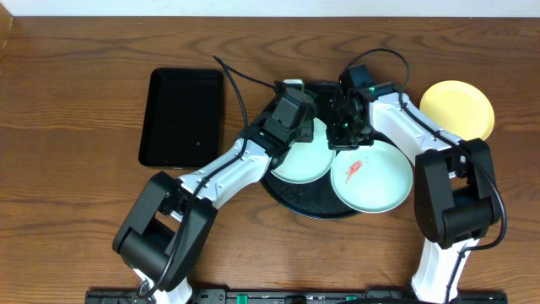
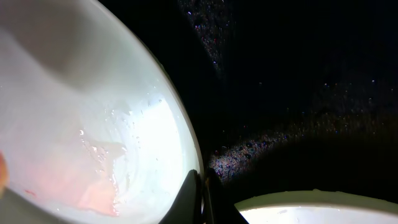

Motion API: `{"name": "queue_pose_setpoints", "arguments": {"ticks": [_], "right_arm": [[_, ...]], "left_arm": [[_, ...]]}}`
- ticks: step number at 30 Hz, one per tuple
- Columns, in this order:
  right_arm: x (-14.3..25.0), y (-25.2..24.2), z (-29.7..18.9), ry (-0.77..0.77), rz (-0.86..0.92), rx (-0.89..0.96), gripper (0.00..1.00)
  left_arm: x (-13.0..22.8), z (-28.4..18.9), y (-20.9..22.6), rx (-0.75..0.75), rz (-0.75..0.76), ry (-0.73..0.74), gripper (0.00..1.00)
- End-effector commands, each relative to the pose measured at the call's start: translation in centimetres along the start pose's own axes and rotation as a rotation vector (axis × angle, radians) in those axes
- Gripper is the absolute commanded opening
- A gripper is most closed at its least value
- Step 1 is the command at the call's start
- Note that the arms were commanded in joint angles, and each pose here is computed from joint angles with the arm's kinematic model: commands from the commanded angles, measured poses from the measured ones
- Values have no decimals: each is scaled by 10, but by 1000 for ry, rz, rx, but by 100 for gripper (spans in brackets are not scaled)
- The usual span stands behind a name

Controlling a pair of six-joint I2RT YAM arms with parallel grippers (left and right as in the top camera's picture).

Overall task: Clean dirty plates on tray and stack at the side
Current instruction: 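Hold the green plate with the right gripper and scrub it with the sponge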

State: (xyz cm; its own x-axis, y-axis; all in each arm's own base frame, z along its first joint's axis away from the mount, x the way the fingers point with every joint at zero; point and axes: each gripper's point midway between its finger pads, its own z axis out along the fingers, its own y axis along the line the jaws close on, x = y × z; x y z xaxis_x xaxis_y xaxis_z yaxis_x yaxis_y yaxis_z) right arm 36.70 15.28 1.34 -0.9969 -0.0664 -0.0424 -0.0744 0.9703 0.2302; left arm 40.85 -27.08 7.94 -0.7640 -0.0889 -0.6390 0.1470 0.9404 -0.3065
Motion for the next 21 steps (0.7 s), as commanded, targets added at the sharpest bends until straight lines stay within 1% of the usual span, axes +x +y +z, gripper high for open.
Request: {"name": "queue_pose_setpoints", "arguments": {"ticks": [1, 6, 10, 18, 21], "right_arm": [[1, -13, 3, 7, -7, 58, 1], [3, -14, 3, 16, -5, 60, 1], [5, -14, 3, 21, -4, 62, 1], [4, -14, 3, 19, -5, 61, 1], [4, -14, 3, 16, -5, 60, 1]], "left_arm": [[12, 5, -4, 38, -52, 47, 9], [11, 24, 7, 24, -25, 26, 9], [5, 36, 26, 1, -53, 11, 9], [-6, 51, 81, -76, -131, 0, 9], [-3, 53, 84, -60, -138, 19, 9]]}}
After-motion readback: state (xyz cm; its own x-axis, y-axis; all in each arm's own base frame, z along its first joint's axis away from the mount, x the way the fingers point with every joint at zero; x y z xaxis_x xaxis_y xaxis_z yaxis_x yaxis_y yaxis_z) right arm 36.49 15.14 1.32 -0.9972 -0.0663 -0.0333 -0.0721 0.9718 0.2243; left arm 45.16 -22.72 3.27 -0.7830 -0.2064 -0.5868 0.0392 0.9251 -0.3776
